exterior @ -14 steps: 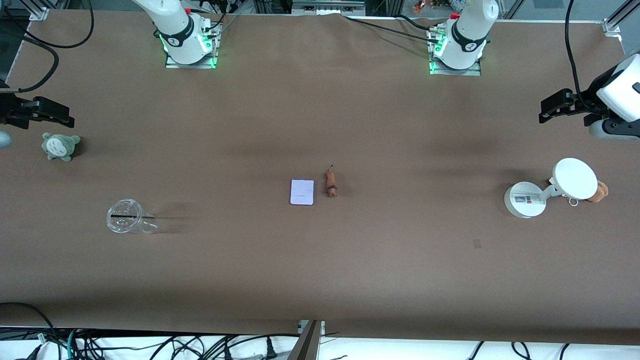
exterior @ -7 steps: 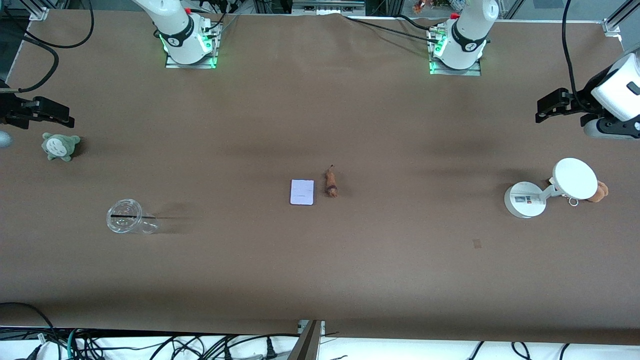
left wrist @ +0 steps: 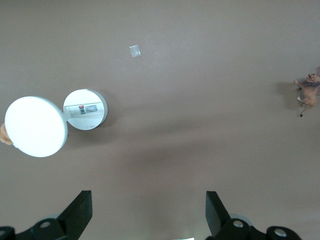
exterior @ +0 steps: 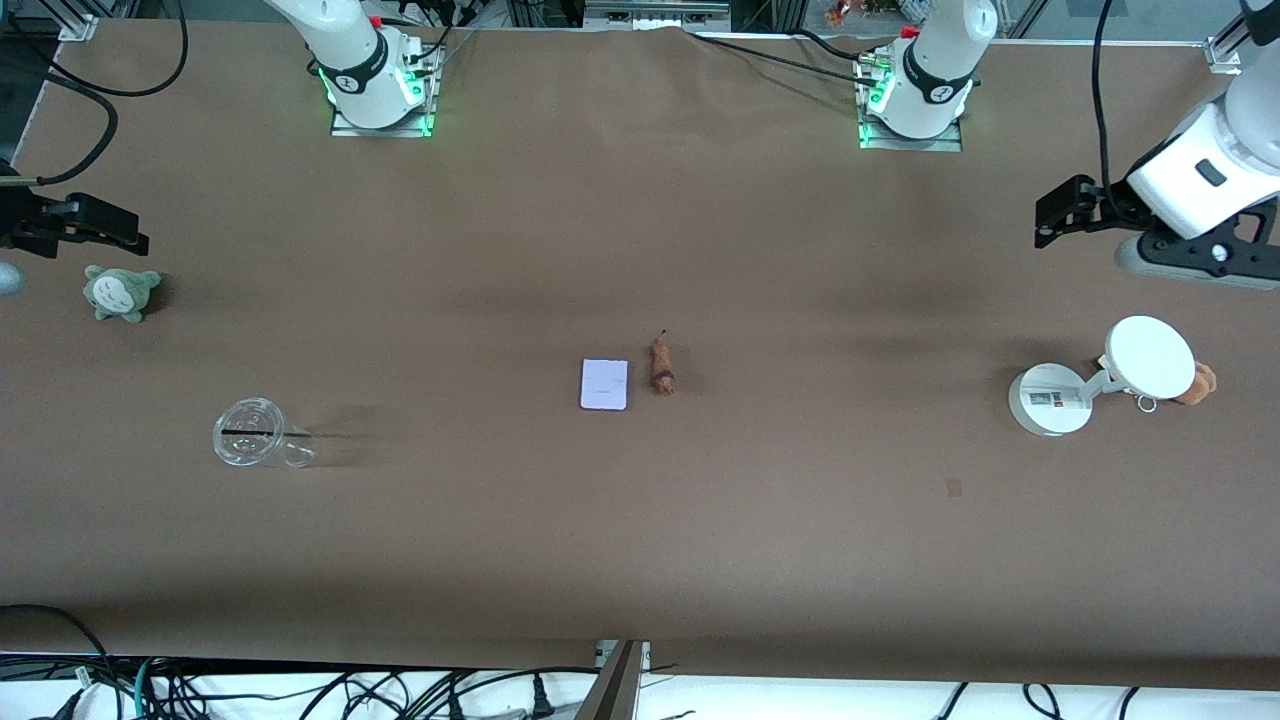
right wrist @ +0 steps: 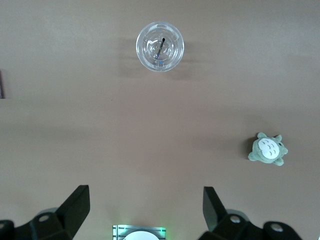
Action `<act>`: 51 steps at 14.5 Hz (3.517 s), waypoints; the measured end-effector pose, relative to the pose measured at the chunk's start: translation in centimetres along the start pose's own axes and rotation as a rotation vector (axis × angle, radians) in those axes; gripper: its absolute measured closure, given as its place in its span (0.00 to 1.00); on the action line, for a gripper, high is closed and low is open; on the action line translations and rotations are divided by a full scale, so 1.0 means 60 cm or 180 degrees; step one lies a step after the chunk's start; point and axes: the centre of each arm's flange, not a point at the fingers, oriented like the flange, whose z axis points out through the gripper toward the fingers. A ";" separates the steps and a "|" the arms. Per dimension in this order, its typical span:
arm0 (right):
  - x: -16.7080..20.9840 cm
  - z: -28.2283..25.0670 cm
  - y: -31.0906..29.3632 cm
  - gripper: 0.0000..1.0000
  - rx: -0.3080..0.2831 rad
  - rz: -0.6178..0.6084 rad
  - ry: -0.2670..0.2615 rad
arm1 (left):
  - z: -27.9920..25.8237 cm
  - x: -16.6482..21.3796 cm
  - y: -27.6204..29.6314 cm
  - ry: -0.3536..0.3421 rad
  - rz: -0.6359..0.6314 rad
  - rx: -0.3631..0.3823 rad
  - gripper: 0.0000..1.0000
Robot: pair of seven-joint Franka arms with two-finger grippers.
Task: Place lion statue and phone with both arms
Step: 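Reach the left gripper down to the lion statue beside the phone, then grasp the lion statue with the left gripper while the right gripper approaches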
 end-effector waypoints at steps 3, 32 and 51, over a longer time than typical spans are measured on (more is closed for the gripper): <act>0.000 0.000 0.000 0.00 0.0000 0.0000 0.0000 | 0.016 0.013 0.002 -0.0039 0.0017 0.0013 0.00; 0.005 0.007 0.002 0.00 -0.0001 0.0008 -0.0024 | 0.112 0.101 0.402 0.0242 -0.0796 0.0075 0.00; 0.109 0.140 -0.062 0.00 0.0220 -0.0148 -0.0165 | 0.516 0.183 0.650 0.0236 -0.1573 -0.0334 0.00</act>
